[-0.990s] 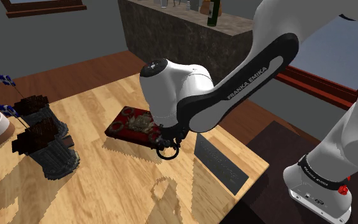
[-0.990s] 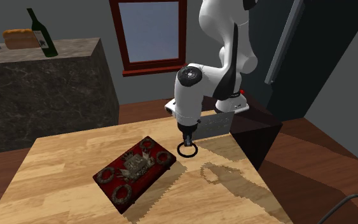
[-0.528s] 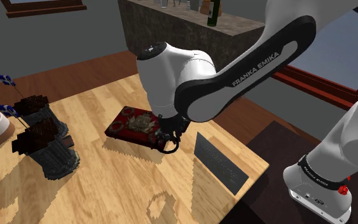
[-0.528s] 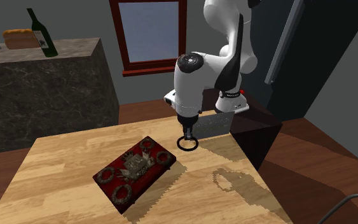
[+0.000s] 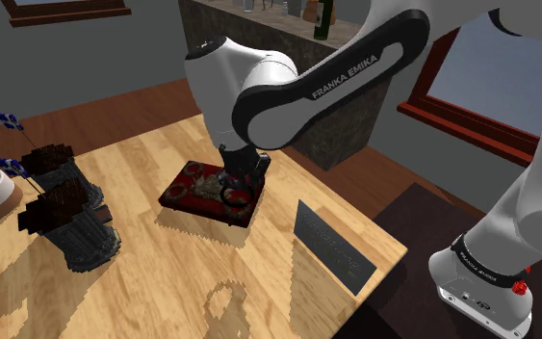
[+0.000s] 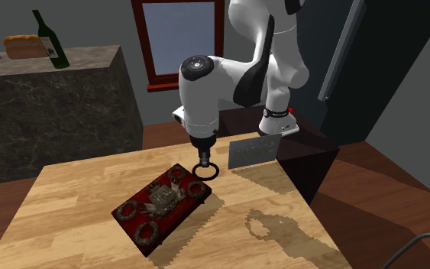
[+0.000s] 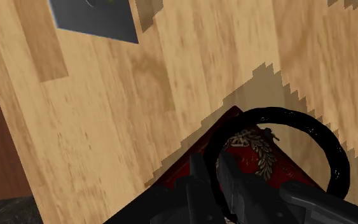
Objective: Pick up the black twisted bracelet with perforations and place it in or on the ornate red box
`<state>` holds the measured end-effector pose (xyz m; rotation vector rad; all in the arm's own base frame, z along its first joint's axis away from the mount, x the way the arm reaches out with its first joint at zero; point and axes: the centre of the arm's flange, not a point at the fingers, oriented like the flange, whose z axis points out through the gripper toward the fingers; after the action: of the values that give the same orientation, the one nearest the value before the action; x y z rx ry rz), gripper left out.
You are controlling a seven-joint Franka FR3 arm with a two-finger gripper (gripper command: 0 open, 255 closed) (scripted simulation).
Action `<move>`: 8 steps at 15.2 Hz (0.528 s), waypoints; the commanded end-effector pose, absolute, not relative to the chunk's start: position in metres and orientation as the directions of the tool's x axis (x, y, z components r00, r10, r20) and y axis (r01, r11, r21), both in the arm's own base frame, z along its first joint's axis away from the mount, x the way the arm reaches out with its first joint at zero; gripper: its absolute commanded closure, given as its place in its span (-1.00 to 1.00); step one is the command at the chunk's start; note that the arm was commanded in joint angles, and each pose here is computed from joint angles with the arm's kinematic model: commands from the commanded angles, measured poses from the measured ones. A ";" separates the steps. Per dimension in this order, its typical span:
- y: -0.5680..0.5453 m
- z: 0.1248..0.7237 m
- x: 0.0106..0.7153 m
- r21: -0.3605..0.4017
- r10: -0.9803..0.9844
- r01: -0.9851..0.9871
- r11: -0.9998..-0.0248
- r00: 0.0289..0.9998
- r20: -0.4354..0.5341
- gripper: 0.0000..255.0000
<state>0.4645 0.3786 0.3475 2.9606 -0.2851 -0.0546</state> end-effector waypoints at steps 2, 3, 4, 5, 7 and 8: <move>0.380 0.346 0.504 0.170 -0.193 -0.187 -0.968 0.981 -0.020 1.00; 0.380 0.347 0.517 0.170 -0.193 -0.187 -0.968 0.981 -0.020 1.00; 0.380 0.348 0.530 0.170 -0.193 -0.187 -0.968 0.981 -0.020 1.00; 0.380 0.349 0.543 0.170 -0.193 -0.187 -0.968 0.981 -0.020 1.00; 0.381 0.350 0.570 0.170 -0.193 -0.187 -0.968 0.981 -0.020 1.00; 0.381 0.351 0.583 0.170 -0.193 -0.187 -0.968 0.981 -0.020 1.00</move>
<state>0.5694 0.3820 0.3489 2.9598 -0.2853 -0.0543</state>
